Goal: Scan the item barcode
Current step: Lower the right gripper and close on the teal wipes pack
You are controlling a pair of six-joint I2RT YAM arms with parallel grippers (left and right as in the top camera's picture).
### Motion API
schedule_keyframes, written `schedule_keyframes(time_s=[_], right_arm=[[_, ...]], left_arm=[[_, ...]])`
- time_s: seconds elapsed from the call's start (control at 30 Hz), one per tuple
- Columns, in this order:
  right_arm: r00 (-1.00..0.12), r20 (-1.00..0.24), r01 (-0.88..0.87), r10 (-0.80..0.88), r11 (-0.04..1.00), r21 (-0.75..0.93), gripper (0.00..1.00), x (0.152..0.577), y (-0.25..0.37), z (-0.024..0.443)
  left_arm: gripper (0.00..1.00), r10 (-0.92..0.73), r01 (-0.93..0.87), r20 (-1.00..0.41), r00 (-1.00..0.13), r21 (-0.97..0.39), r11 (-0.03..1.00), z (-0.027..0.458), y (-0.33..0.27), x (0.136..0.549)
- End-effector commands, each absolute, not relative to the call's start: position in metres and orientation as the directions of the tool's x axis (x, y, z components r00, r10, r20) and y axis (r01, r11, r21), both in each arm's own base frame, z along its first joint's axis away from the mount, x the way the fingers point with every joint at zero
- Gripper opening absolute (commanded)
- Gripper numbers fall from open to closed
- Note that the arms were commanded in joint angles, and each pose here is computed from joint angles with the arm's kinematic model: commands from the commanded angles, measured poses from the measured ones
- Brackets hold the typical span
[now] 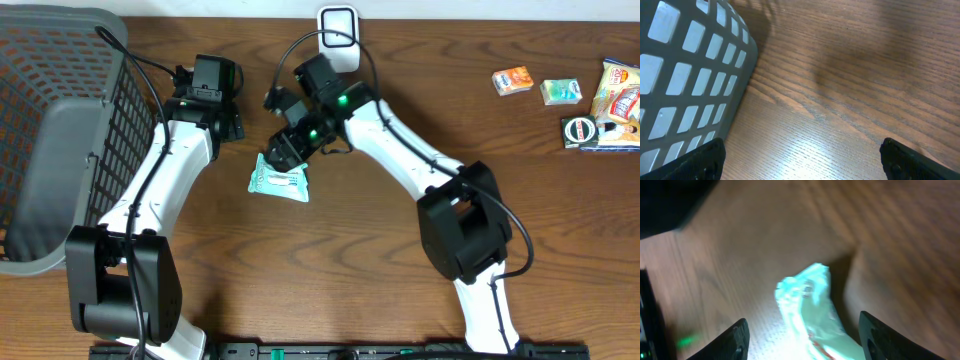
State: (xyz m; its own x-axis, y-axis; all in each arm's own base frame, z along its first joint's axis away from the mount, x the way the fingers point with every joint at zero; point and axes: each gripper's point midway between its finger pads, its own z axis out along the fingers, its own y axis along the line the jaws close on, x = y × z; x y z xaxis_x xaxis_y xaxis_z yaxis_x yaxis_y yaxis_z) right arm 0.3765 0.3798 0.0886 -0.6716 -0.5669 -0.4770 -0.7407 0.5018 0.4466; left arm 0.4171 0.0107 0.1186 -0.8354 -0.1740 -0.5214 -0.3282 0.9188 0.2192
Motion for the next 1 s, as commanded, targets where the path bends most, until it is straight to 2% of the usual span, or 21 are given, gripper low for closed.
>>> schedule_keyframes(time_s=[0.0, 0.4, 0.5, 0.67, 0.73, 0.97], right_arm=[[-0.612, -0.509, -0.791, -0.605, 0.463, 0.401, 0.65, 0.37, 0.384, 0.094], [-0.603, -0.505, -0.797, -0.617, 0.469, 0.38, 0.66, 0.361, 0.382, 0.055], [-0.604, -0.504, -0.797, -0.618, 0.469, 0.381, 0.54, 0.359, 0.381, 0.045], [-0.617, -0.476, -0.787, -0.627, 0.48, 0.387, 0.15, 0.353, 0.375, 0.035], [-0.636, -0.457, -0.771, -0.622, 0.517, 0.372, 0.01, 0.356, 0.369, 0.031], [-0.731, -0.414, -0.669, -0.542, 0.689, 0.28, 0.01, 0.382, 0.336, 0.041]], left_arm=[[0.98, -0.169, -0.333, -0.534, -0.828, 0.226, 0.915, 0.125, 0.013, 0.419], [0.98, -0.169, -0.333, -0.534, -0.828, 0.226, 0.915, 0.125, 0.013, 0.419], [0.98, -0.169, -0.333, -0.534, -0.828, 0.226, 0.915, 0.125, 0.013, 0.419], [0.98, -0.169, -0.333, -0.534, -0.828, 0.226, 0.915, 0.125, 0.013, 0.419], [0.98, -0.169, -0.333, -0.534, -0.828, 0.226, 0.915, 0.125, 0.013, 0.419], [0.98, -0.169, -0.333, -0.534, -0.828, 0.226, 0.915, 0.125, 0.013, 0.419]])
